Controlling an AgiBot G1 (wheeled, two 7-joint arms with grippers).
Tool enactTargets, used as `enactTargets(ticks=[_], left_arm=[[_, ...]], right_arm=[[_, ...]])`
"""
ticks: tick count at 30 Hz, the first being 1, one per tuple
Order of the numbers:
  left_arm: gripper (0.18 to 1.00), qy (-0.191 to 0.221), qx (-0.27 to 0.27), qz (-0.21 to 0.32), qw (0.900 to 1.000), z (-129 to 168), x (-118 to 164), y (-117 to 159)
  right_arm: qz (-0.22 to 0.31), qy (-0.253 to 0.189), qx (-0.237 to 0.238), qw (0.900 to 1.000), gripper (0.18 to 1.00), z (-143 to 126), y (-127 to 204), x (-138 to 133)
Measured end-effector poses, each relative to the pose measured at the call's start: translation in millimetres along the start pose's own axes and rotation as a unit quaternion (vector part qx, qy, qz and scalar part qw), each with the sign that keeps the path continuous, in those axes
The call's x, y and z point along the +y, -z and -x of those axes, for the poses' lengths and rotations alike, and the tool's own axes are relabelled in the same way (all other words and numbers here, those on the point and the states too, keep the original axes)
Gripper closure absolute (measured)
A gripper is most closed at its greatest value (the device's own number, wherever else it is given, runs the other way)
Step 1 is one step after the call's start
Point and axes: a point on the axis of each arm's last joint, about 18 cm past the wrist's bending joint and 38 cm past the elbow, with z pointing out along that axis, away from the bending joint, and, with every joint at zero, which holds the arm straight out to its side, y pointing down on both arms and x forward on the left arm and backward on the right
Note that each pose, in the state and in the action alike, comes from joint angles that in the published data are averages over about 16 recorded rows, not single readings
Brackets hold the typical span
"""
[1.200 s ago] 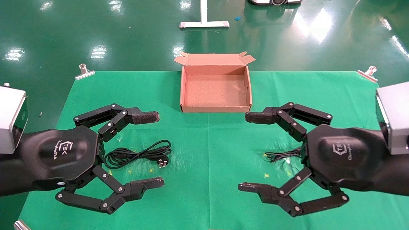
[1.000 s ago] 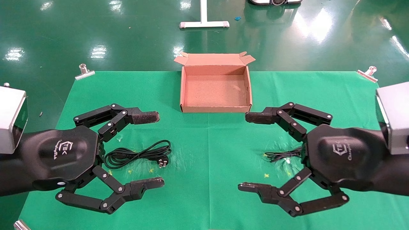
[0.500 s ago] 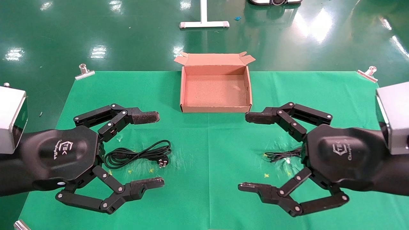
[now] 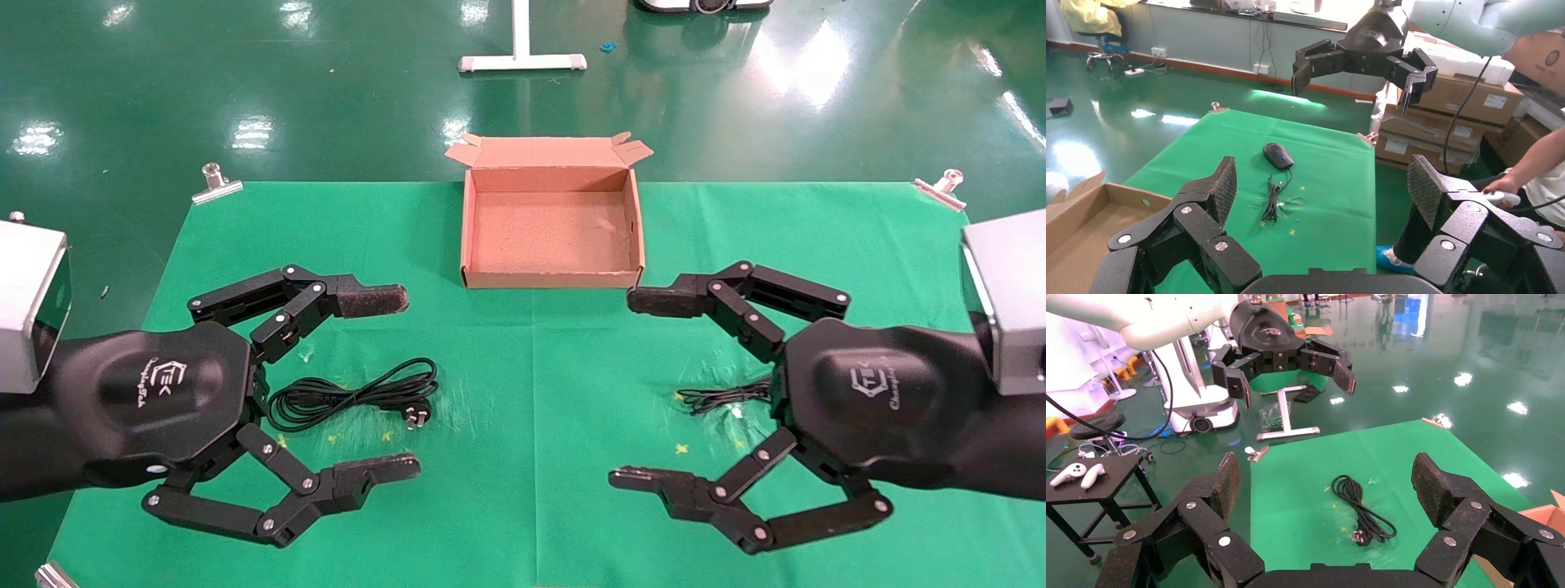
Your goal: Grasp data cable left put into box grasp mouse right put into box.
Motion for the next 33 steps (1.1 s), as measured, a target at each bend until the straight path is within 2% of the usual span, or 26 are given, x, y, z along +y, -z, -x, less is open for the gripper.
enactTargets(ticks=[33], left_arm=[[0.184,0.000,0.000,0.000,1.0000,0.0,0.0,0.0]], right_arm=[[0.000,0.000,0.000,1.000,0.178,0.0,0.0,0.0]])
